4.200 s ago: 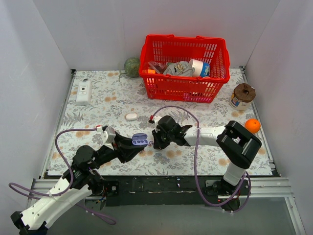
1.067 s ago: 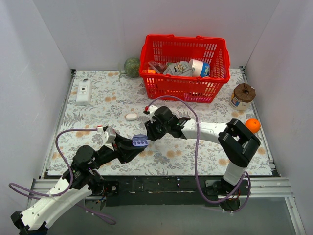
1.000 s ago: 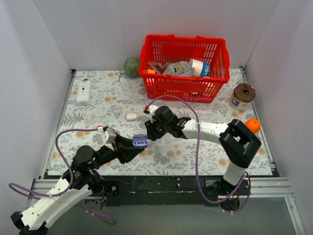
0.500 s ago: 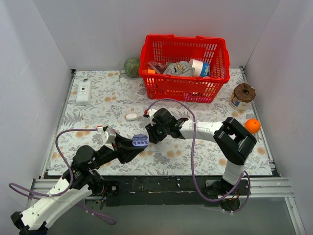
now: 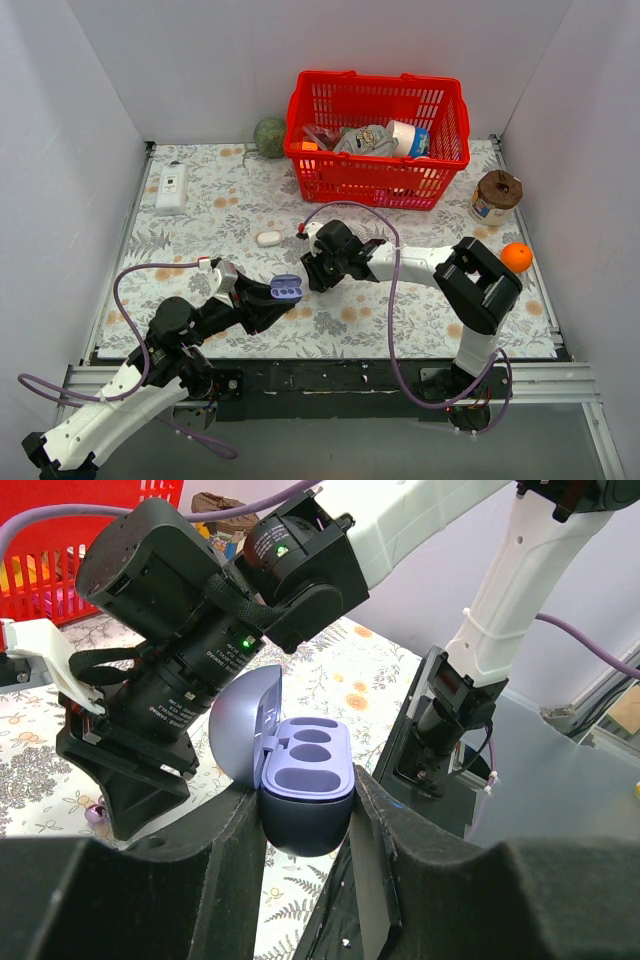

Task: Insert the wireless bluetooth earbuds into the charging case
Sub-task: Adjust the earbud at the center of the board.

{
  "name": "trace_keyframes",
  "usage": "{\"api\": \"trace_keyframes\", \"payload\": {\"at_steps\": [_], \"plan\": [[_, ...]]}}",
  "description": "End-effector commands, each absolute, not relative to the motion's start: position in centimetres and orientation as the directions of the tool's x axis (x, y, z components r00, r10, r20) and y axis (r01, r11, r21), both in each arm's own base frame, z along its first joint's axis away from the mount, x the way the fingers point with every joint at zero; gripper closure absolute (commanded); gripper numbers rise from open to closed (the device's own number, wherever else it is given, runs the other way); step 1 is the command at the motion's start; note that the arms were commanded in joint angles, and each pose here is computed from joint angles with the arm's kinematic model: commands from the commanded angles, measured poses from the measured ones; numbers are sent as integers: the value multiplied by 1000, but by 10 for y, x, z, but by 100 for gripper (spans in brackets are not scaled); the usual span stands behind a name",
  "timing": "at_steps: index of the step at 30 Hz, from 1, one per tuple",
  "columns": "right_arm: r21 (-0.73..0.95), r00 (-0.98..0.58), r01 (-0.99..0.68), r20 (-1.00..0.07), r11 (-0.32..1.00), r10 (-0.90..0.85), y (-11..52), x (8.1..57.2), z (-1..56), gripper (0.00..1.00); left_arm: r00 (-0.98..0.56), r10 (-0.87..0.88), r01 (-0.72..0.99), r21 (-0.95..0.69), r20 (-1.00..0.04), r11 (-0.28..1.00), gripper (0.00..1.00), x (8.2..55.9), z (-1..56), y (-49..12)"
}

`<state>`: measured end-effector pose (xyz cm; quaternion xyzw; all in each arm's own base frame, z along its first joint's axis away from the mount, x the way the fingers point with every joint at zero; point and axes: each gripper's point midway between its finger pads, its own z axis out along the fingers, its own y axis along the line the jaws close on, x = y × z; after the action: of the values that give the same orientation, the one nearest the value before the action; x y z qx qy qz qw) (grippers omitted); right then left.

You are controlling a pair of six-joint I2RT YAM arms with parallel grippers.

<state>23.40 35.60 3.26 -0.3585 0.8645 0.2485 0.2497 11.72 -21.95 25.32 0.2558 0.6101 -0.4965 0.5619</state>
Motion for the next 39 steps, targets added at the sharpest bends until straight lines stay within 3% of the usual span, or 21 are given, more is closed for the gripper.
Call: {"api": "trace_keyframes", "payload": {"at_steps": [1, 20, 26, 28, 30, 32, 33, 34, 39], "plan": [[229, -595, -755, -633, 615, -495, 363, 246, 37, 52, -216, -267, 879, -306, -939, 365, 100, 115, 267, -219], [210, -622, -728, -602, 652, -501, 372, 262, 30, 60, -215, -264, 880, -304, -940, 366, 100, 116, 267, -219], [215, -630, -720, -600, 659, -493, 371, 262, 30, 72, -214, -263, 881, -302, -941, 365, 100, 115, 267, -219], [219, -634, -718, -599, 661, -490, 371, 262, 31, 82, -215, -262, 880, -303, -941, 365, 100, 116, 266, -219], [230, -640, -714, -597, 662, -484, 373, 261, 33, 83, -216, -261, 880, -303, -941, 366, 100, 116, 265, -220], [236, -642, -711, -601, 662, -476, 375, 261, 37, 76, -216, -261, 880, -303, -941, 366, 100, 116, 266, -220], [240, -647, -706, -601, 667, -469, 375, 261, 38, 64, -214, -263, 881, -302, -941, 365, 100, 116, 267, -219], [242, -649, -704, -602, 668, -466, 375, 261, 39, 60, -213, -264, 882, -301, -941, 363, 100, 115, 267, -219], [253, -639, -703, -634, 664, -435, 375, 260, 57, 48, -217, -262, 882, -304, -941, 361, 100, 115, 266, -220]]}}
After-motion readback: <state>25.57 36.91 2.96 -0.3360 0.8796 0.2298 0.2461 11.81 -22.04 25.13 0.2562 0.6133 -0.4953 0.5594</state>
